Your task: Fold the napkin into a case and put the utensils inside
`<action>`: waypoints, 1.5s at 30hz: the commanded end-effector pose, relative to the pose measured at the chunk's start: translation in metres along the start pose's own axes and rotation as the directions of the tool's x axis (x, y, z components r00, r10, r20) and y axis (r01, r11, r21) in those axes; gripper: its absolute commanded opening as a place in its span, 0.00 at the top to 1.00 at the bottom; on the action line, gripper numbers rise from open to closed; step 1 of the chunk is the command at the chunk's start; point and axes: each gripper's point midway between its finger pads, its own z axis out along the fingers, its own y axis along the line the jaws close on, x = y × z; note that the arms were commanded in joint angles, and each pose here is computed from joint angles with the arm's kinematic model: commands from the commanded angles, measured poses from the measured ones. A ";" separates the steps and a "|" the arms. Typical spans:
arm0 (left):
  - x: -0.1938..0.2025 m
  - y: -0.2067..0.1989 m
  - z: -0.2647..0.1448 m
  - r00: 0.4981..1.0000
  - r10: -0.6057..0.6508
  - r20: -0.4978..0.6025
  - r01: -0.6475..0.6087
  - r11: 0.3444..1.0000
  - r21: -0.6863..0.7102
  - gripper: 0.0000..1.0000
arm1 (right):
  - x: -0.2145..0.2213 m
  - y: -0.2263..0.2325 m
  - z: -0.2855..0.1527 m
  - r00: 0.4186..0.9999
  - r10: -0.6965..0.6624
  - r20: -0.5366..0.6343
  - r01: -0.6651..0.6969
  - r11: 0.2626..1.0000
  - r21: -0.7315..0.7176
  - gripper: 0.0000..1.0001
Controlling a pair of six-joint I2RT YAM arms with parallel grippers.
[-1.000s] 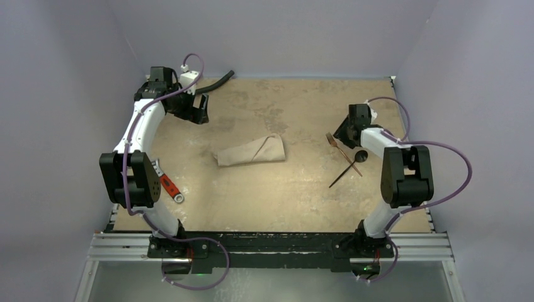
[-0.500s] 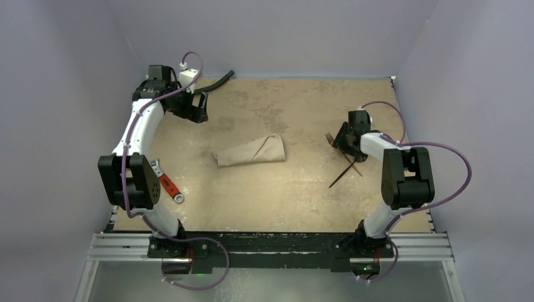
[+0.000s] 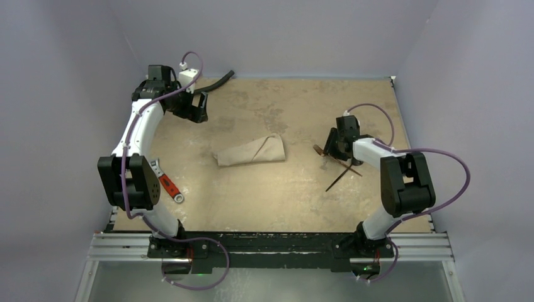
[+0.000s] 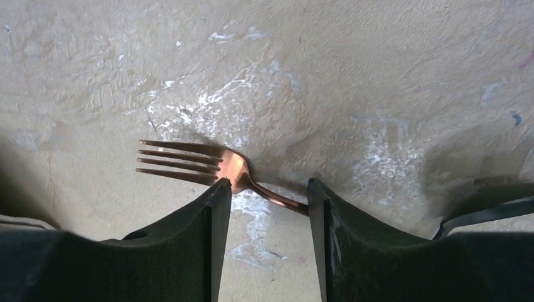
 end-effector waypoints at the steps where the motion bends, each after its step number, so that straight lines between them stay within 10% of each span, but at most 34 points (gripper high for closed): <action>1: -0.015 -0.004 -0.015 0.998 0.034 0.051 -0.034 0.999 -0.003 0.04 | 0.025 -0.013 -0.006 0.995 -0.057 -0.081 0.060 0.997 0.044 0.46; 8: -0.013 -0.005 -0.012 0.998 0.034 0.049 -0.034 0.999 0.005 0.04 | 0.015 -0.026 -0.023 0.988 -0.137 -0.065 0.143 0.984 0.103 0.02; 23: -0.009 -0.005 -0.010 0.999 0.040 0.027 -0.040 0.999 0.014 0.04 | 0.025 -0.010 -0.017 0.937 -0.319 -0.140 0.334 0.937 0.101 0.07; 31: -0.006 -0.005 -0.009 0.999 0.044 0.003 -0.044 0.999 0.022 0.04 | 0.022 -0.010 -0.006 0.946 -0.294 -0.134 0.312 0.939 0.144 0.27; 37: -0.006 -0.007 -0.009 0.999 0.031 0.007 -0.031 0.999 0.027 0.04 | 0.021 0.001 -0.003 0.954 -0.276 -0.119 0.289 0.951 0.108 0.68; 45: -0.005 -0.015 -0.015 1.000 0.015 0.003 -0.015 0.998 0.058 0.05 | 0.001 0.016 0.001 0.975 -0.219 -0.043 0.222 0.970 0.095 0.97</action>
